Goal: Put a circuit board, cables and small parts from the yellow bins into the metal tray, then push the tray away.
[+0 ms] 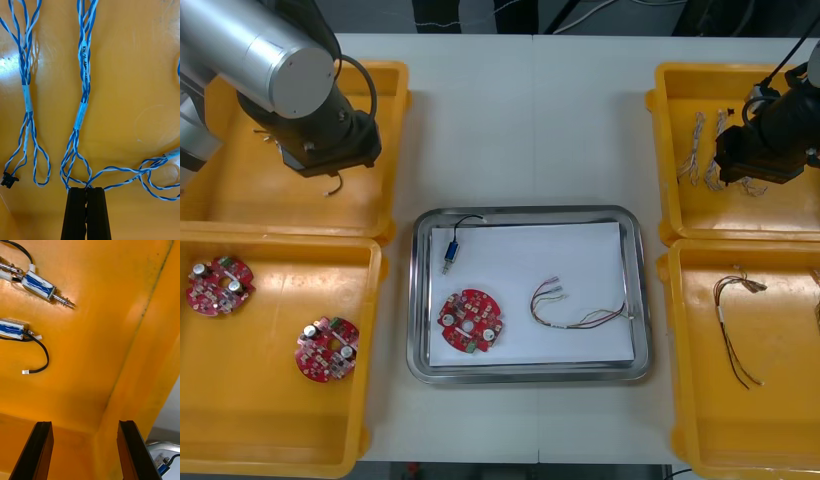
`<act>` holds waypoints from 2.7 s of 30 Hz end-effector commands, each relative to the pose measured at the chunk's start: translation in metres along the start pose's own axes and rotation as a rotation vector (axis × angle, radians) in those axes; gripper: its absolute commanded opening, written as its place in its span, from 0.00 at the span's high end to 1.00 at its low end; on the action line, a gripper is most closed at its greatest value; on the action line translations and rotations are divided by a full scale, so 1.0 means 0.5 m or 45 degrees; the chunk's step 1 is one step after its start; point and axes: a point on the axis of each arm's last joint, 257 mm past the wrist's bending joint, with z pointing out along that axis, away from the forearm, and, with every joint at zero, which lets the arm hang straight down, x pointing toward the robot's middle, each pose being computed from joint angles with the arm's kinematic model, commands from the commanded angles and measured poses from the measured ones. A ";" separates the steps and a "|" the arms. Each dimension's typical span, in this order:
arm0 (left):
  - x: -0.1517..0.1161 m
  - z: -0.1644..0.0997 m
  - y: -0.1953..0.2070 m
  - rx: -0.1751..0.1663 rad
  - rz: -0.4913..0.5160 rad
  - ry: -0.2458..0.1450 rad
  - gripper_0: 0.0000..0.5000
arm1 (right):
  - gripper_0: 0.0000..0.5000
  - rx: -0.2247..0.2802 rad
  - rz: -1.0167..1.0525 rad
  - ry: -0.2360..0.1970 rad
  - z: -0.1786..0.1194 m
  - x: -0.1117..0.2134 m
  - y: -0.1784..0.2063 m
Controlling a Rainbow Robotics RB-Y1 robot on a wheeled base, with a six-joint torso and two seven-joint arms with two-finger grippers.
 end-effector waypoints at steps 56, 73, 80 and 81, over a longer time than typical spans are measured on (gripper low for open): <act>-0.065 0.125 0.067 0.035 -0.350 -0.085 0.00 | 0.00 0.060 0.820 -0.283 -0.091 -0.143 -0.149; -0.045 0.153 0.077 0.048 -0.346 -0.082 0.00 | 0.00 -0.006 0.912 -0.213 -0.033 -0.110 -0.117; -0.050 0.171 0.077 0.066 -0.338 -0.105 0.00 | 0.00 -0.016 0.923 -0.197 -0.022 -0.103 -0.105; -0.048 0.174 0.078 0.064 -0.334 -0.103 0.00 | 0.00 -0.018 0.929 -0.190 -0.017 -0.099 -0.103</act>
